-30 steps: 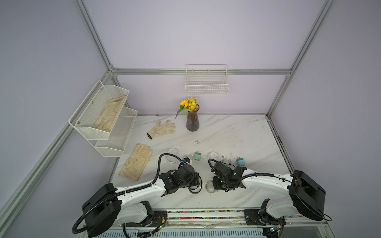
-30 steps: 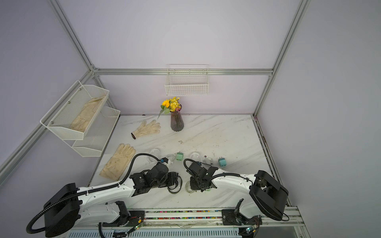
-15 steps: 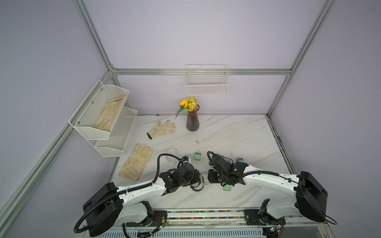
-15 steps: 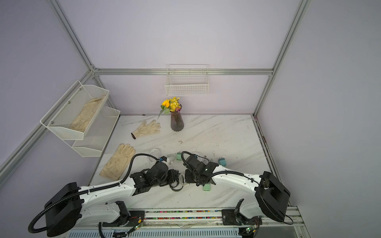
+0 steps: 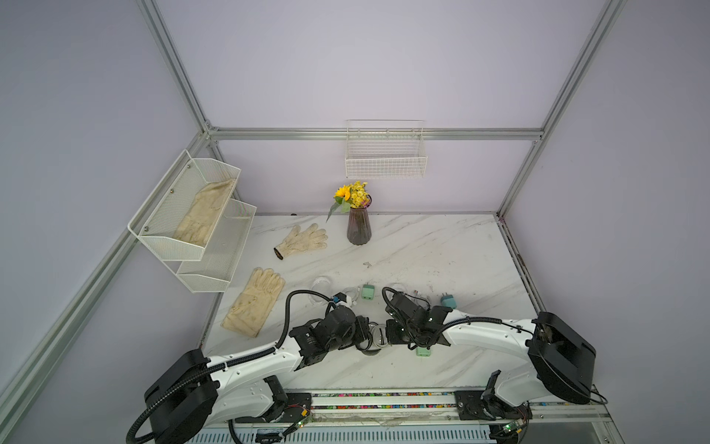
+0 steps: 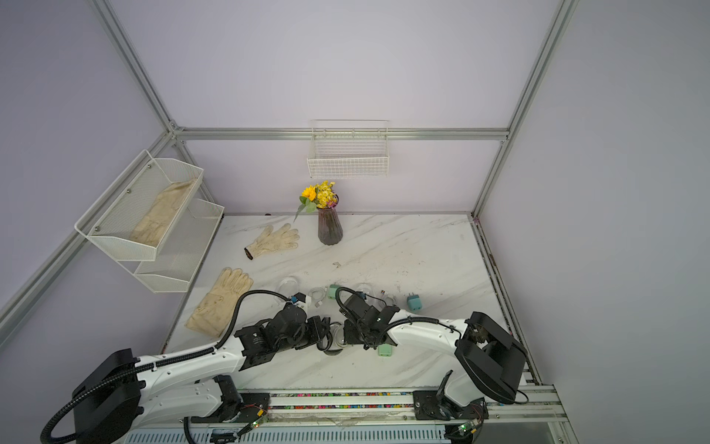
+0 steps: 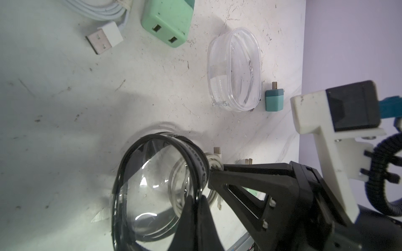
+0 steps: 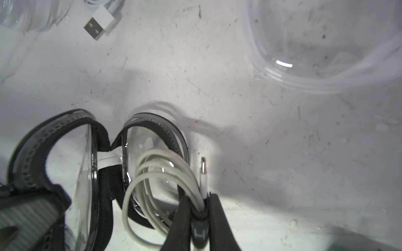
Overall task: Pack away charging kits
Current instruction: Place the charging cable in the storage bag.
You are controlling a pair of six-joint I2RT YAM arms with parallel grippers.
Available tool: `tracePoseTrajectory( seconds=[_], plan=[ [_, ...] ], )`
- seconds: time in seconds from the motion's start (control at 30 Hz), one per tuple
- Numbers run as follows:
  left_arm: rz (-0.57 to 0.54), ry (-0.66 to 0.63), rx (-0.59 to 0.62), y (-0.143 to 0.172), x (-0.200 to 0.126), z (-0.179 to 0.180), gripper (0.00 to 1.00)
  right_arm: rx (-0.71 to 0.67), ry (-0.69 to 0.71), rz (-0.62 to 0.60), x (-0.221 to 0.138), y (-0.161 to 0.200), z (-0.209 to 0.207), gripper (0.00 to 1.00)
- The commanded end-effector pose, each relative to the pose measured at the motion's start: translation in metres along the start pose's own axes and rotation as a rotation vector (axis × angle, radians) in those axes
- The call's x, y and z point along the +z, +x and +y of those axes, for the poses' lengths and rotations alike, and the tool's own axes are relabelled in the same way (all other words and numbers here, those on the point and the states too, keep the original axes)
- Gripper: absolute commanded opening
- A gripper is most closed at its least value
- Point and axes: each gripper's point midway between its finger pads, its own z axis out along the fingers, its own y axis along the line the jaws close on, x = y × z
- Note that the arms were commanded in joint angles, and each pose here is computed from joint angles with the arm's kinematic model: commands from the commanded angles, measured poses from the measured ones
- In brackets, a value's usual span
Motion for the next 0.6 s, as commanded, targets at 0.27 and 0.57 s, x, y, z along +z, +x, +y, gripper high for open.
tracePoseTrajectory(
  seconds=[0.27,0.57],
  plan=[
    [-0.024,0.073,-0.015,-0.004,0.003,-0.008,0.00,-0.042,-0.037,-0.064,-0.001,-0.025,0.030,0.13],
    [-0.019,0.063,-0.009,-0.003,0.006,-0.006,0.00,-0.057,-0.064,-0.053,0.006,-0.026,0.043,0.13]
  ],
)
